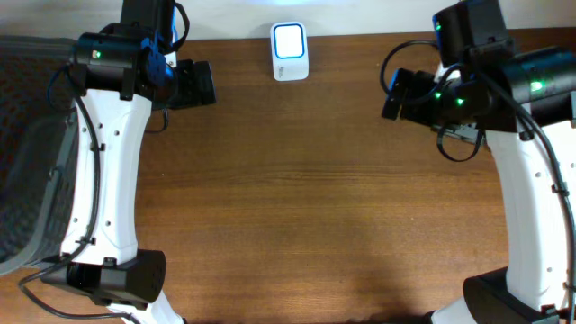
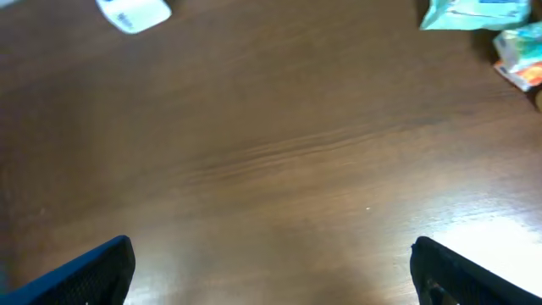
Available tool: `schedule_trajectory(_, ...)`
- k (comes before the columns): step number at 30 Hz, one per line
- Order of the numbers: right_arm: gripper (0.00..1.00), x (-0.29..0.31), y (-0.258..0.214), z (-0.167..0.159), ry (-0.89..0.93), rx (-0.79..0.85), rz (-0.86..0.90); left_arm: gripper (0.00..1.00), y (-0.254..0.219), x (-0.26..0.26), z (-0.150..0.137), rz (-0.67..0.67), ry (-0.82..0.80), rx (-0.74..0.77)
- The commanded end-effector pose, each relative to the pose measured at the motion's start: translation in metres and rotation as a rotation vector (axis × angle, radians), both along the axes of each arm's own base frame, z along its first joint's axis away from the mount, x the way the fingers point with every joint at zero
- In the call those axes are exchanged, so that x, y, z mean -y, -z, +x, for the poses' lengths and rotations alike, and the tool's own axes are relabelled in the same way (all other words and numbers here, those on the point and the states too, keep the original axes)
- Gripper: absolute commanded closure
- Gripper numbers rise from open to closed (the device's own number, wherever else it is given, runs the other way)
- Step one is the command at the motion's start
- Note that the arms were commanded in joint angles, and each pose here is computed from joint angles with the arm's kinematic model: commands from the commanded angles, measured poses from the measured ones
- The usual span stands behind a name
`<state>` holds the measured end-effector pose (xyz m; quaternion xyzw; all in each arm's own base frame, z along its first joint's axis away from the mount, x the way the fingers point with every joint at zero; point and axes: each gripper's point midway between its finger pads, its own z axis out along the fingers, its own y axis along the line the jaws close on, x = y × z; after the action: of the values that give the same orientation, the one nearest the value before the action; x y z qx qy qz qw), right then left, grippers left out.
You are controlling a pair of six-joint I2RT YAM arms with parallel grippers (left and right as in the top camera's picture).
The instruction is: Scan the item barcode
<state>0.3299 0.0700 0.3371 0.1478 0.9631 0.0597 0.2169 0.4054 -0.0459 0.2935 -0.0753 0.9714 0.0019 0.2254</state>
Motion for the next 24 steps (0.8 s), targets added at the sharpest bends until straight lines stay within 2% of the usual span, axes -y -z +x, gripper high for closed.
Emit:
schedule_trajectory(1,0.01,-0.005,-0.001,-0.003,-0.089,0.001,-0.015,0.01,-0.005,-0.003,0.0,0.003,-0.009,0.016)
schedule_trajectory(10,0.01,-0.004,-0.024,-0.021,-0.118,0.072,0.004,0.01,-0.005,-0.003,0.0,0.002,-0.009,0.016)
schedule_trajectory(18,0.01,0.02,-0.081,-0.077,-0.086,0.288,-0.004,0.01,-0.005,-0.003,0.0,0.003,-0.009,0.016)
schedule_trajectory(22,0.01,0.032,-0.06,-0.105,-0.06,0.241,-0.037,0.01,-0.005,-0.003,0.0,0.002,-0.009,0.016)
schedule_trajectory(24,0.01,0.049,-0.031,-0.122,0.067,0.172,-0.054,0.01,-0.005,-0.003,0.0,0.002,-0.009,0.016)
